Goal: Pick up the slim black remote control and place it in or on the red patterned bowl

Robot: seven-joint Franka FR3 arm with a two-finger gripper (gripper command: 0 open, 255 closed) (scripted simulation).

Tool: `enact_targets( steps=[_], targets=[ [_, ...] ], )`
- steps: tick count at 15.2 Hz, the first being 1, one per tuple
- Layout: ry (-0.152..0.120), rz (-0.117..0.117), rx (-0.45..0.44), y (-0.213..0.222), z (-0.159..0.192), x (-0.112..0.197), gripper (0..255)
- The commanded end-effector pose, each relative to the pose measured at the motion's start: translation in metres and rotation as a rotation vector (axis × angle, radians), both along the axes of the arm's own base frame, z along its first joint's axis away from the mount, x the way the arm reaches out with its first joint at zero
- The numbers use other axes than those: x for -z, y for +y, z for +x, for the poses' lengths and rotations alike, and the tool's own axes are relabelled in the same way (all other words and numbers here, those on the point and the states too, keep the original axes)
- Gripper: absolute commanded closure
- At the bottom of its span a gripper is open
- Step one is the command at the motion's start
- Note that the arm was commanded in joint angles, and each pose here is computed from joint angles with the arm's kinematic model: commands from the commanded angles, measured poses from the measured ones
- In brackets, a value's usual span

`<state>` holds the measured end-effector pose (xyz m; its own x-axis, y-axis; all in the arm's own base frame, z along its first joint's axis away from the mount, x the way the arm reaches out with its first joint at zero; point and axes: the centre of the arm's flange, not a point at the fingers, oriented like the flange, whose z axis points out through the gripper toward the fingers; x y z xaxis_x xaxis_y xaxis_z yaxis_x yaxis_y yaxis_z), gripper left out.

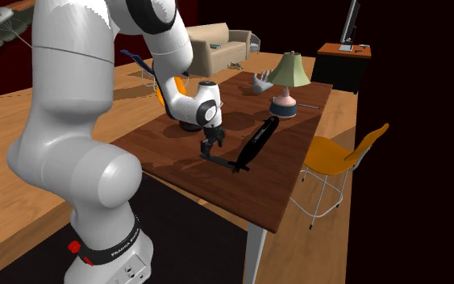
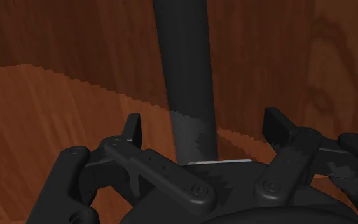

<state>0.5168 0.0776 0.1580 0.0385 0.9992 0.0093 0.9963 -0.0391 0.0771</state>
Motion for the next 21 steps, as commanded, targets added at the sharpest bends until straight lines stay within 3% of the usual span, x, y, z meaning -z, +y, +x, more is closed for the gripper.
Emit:
enact_targets(
  steps=[1,7,15,16,21],
  targets=[
    [-0.004,0.000,-0.021,0.005,0.003,0.011,0],
    [-0.004,0.000,-0.021,0.005,0.006,0.045,0],
    [-0.004,0.000,-0.021,0.005,0.006,0.045,0],
    [-0.004,0.000,-0.021,0.005,0.006,0.045,255],
    [-0.004,0.000,-0.021,0.005,0.006,0.045,255]
  ],
)
